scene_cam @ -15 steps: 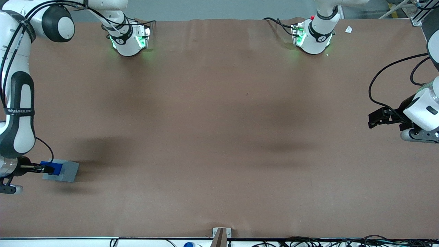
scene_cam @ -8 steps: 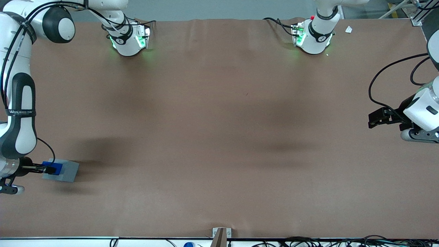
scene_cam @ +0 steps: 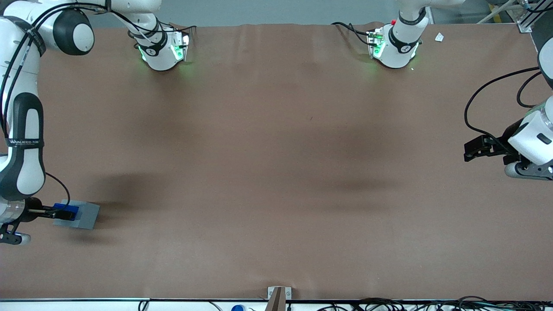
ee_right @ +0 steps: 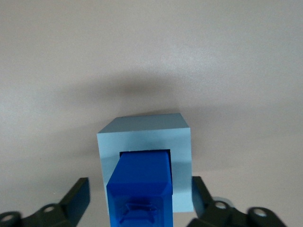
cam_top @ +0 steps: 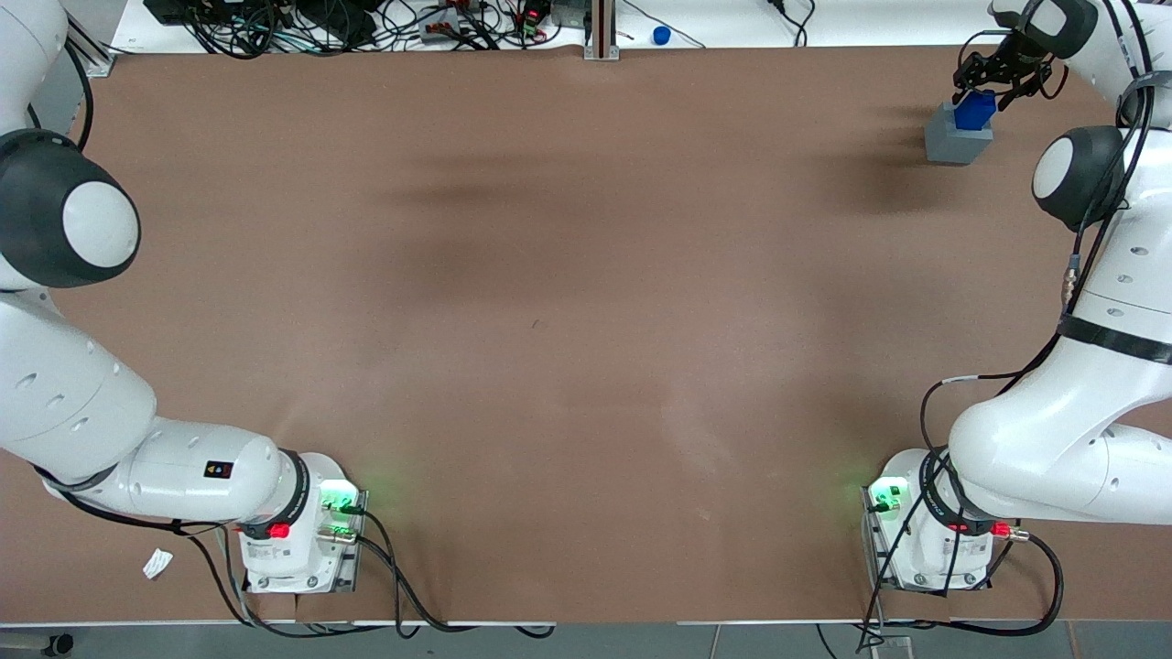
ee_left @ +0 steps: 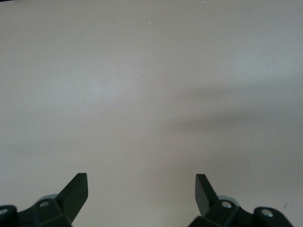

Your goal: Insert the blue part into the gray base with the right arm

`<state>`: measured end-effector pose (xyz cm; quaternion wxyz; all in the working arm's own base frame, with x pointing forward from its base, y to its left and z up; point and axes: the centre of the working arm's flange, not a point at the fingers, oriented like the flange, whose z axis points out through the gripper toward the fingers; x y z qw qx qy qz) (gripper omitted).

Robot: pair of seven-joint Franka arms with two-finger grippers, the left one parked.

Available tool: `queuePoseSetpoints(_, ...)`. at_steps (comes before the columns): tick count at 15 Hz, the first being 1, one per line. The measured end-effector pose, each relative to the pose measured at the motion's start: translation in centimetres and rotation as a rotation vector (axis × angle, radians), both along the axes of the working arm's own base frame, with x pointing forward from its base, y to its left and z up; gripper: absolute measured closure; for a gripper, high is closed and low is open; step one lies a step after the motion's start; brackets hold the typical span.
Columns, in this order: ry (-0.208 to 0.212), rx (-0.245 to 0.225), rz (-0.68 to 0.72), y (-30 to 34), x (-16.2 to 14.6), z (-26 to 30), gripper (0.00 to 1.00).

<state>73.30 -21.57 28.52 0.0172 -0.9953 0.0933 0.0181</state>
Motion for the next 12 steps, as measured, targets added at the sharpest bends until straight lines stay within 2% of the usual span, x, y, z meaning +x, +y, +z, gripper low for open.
queuePoseSetpoints(1,0.002,0.003,0.004,0.2,0.1,0.6,0.0)
queuePoseSetpoints(4,0.061,0.033,0.02,1.5,-0.5,3.3,0.0)
queuePoseSetpoints(5,0.061,0.036,0.025,1.9,-0.7,5.3,0.0)
queuePoseSetpoints(8,0.004,0.022,0.067,4.7,-1.6,15.0,0.0)
queuePoseSetpoints(9,-0.002,0.014,0.088,6.3,-2.4,18.3,0.0)
queuePoseSetpoints(10,-0.001,-0.001,0.11,7.8,-3.2,20.9,0.0)
queuePoseSetpoints(12,0.029,-0.034,0.127,11.1,-5.2,24.4,0.0)
